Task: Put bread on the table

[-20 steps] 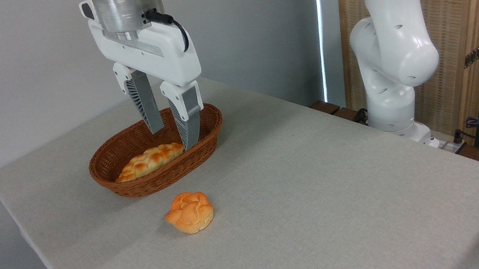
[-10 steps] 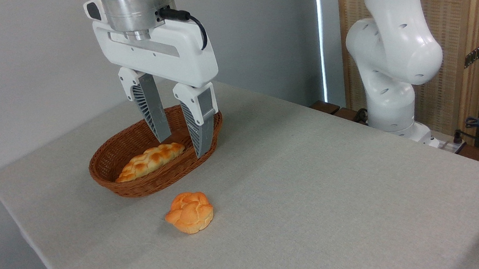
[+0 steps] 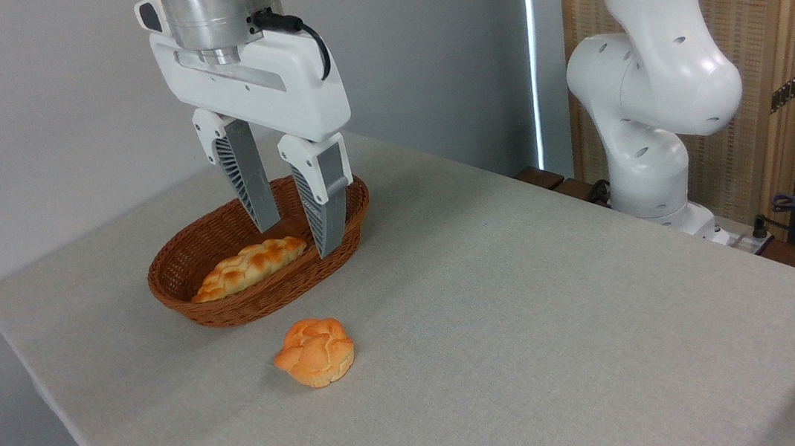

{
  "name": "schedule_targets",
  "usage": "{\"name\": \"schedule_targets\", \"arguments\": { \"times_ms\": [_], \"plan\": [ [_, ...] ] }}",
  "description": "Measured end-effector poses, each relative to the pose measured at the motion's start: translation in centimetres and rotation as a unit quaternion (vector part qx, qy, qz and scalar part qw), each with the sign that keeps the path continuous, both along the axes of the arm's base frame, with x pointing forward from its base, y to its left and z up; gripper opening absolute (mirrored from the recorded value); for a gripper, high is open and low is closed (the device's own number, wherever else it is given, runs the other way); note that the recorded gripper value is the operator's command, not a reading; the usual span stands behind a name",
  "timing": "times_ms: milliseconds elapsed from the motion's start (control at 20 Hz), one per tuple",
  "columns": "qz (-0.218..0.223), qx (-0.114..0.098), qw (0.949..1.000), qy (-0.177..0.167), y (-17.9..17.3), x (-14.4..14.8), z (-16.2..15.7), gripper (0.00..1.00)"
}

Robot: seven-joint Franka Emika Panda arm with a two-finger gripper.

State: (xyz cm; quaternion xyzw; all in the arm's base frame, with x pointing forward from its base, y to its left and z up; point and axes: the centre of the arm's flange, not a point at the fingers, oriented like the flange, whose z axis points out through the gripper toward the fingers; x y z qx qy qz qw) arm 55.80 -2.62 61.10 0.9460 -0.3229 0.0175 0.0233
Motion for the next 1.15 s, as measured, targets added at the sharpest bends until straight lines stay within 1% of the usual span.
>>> {"name": "schedule_targets", "arguments": {
  "times_ms": [100, 200, 400, 600, 700, 900, 1150],
  "plan": [
    [-0.001, 0.012, 0.9999, 0.0, 0.2, 0.0, 0.0, 1.0],
    [-0.002, 0.015, 0.9999, 0.0, 0.2, 0.0, 0.0, 1.0],
    [-0.006, 0.016, 0.9999, 0.0, -0.2, 0.0, -0.1, 1.0],
    [-0.026, 0.016, 0.9995, 0.001, -2.6, -0.1, -0.3, 1.0],
    [-0.031, 0.016, 0.9994, 0.002, -3.1, -0.1, -0.4, 1.0],
    [-0.032, 0.017, 0.9993, 0.007, -3.2, 0.1, -0.9, 1.0],
    [-0.026, 0.017, 0.9995, 0.008, -2.6, 0.3, -1.0, 1.0]
  ]
}}
